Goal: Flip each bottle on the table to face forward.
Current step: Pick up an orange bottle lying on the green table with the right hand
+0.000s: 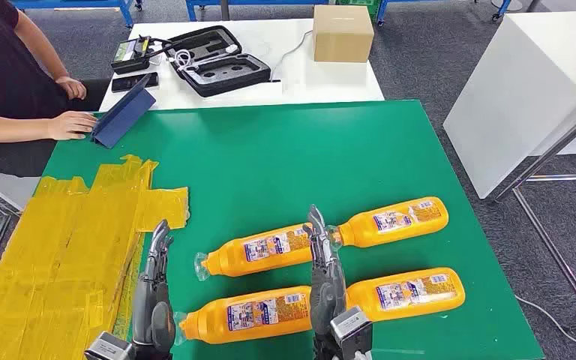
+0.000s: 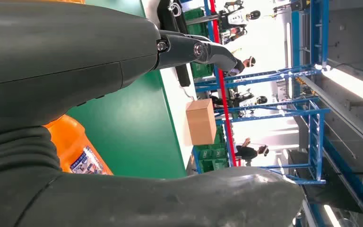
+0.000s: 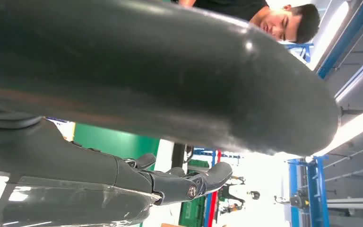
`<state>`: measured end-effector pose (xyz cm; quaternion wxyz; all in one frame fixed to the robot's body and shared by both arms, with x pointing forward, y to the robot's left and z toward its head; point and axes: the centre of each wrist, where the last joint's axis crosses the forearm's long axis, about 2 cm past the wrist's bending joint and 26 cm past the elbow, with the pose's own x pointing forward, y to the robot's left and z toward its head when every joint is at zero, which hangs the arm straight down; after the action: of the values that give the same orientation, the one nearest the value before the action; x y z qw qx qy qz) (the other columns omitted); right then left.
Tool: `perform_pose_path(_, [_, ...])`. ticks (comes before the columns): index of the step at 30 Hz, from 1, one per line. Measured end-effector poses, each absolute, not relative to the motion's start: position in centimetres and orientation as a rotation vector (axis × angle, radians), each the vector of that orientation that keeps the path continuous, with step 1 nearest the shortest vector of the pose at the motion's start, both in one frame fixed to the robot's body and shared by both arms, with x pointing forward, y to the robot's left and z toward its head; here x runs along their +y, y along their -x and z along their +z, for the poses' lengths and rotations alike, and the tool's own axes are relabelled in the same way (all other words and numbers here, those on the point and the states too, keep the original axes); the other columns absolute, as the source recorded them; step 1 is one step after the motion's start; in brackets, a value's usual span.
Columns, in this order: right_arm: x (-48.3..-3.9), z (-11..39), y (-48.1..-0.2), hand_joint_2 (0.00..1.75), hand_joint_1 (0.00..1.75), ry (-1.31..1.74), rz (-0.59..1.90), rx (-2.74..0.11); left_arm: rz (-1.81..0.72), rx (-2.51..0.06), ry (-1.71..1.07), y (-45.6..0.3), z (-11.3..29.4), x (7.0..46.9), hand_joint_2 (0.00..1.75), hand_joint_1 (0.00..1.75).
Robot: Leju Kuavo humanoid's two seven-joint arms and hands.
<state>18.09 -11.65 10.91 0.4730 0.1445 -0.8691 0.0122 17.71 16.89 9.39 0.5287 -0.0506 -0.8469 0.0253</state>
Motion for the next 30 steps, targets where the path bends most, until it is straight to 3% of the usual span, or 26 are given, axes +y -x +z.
perform_pose_path(1, [-11.7, 10.9, -18.1, 0.58, 0.0, -0.356, 0.031, -2.126, 0.063, -2.022, 0.12, -17.7, 9.4, 16.9, 0.0, 0.0])
perform_pose_path(2, [-11.7, 10.9, -18.1, 0.87, 0.0, -0.358, 0.032, -2.126, 0.065, -2.022, 0.119, -17.7, 9.4, 16.9, 0.0, 0.0])
perform_pose_path(4, [-11.7, 10.9, -18.1, 1.75, 0.0, -0.363, 0.039, -2.126, 0.072, -2.022, 0.113, -17.7, 9.4, 16.8, 0.0, 0.0])
perform_pose_path(18, [-12.1, 10.6, -18.0, 1.75, 0.0, -0.319, 0.135, -2.104, 0.104, -2.022, 0.105, -17.8, 9.5, 16.9, 0.0, 0.0])
perform_pose_path(24, [-11.2, 10.5, -17.6, 1.75, 0.0, -0.086, 0.514, -2.001, 0.12, -2.024, 0.122, -17.9, 9.6, 17.1, 0.0, 0.0])
perform_pose_path(30, [-10.0, 9.8, -17.2, 1.75, 0.0, -0.04, 0.724, -1.937, 0.112, -2.024, 0.136, -17.9, 9.6, 17.3, 0.0, 0.0])
